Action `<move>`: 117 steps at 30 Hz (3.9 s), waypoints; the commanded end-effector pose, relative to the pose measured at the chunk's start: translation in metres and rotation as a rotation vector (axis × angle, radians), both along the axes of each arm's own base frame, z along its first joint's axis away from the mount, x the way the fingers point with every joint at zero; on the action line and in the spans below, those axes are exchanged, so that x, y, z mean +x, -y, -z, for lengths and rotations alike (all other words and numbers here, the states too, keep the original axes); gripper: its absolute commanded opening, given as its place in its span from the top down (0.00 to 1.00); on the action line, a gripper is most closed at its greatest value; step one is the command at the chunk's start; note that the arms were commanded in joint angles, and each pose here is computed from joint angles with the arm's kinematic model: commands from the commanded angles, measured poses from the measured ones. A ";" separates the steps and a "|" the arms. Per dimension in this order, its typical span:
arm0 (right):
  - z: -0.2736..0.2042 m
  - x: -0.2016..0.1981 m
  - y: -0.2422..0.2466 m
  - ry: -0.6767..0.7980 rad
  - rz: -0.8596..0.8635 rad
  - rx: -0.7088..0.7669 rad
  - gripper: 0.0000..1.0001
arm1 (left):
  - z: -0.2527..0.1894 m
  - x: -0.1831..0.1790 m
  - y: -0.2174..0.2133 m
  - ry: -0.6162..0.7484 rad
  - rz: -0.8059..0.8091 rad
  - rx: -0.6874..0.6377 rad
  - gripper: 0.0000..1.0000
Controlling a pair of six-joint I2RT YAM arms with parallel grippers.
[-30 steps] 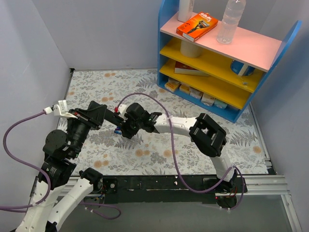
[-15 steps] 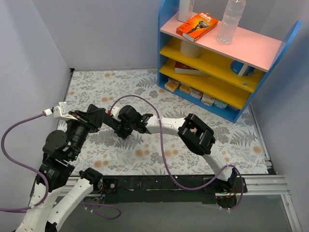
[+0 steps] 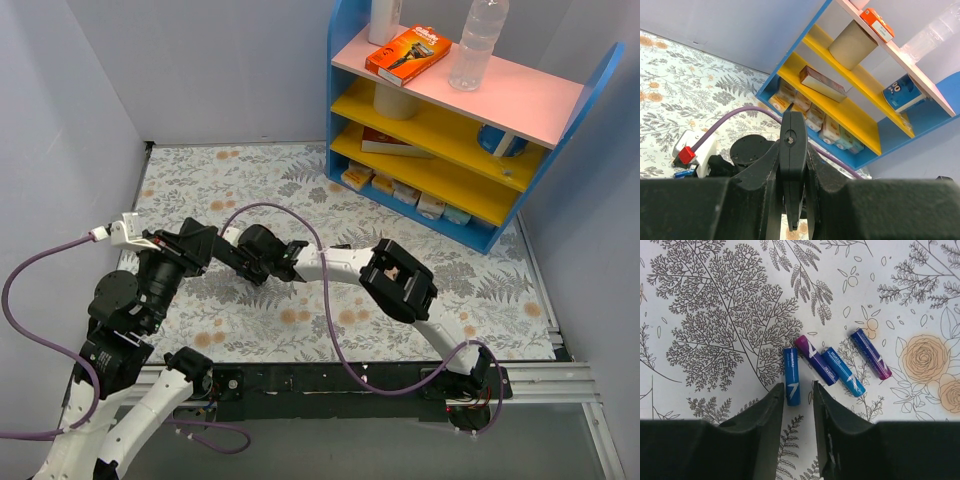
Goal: Load the batteries into the remote control
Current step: Move the battery to the center of the board, then pick up the battery from the center of the board, then load the battery into the remote control.
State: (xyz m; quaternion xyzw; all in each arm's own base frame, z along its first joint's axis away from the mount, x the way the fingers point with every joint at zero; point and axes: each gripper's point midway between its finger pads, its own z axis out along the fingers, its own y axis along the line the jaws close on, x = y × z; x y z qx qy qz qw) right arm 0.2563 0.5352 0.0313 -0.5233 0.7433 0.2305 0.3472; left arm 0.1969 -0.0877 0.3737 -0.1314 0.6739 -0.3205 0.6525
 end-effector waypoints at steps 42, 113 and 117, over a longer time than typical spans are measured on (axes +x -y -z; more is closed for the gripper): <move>0.023 -0.082 0.252 -0.427 0.324 -0.578 0.51 | 0.067 0.027 0.015 -0.083 0.001 0.015 1.00; -0.334 -0.063 0.183 0.083 0.117 0.610 0.99 | 0.015 0.066 0.126 0.064 0.460 -0.375 1.00; -0.329 -0.064 0.180 0.067 0.108 0.601 0.99 | 0.009 0.065 0.128 0.063 0.476 -0.397 1.00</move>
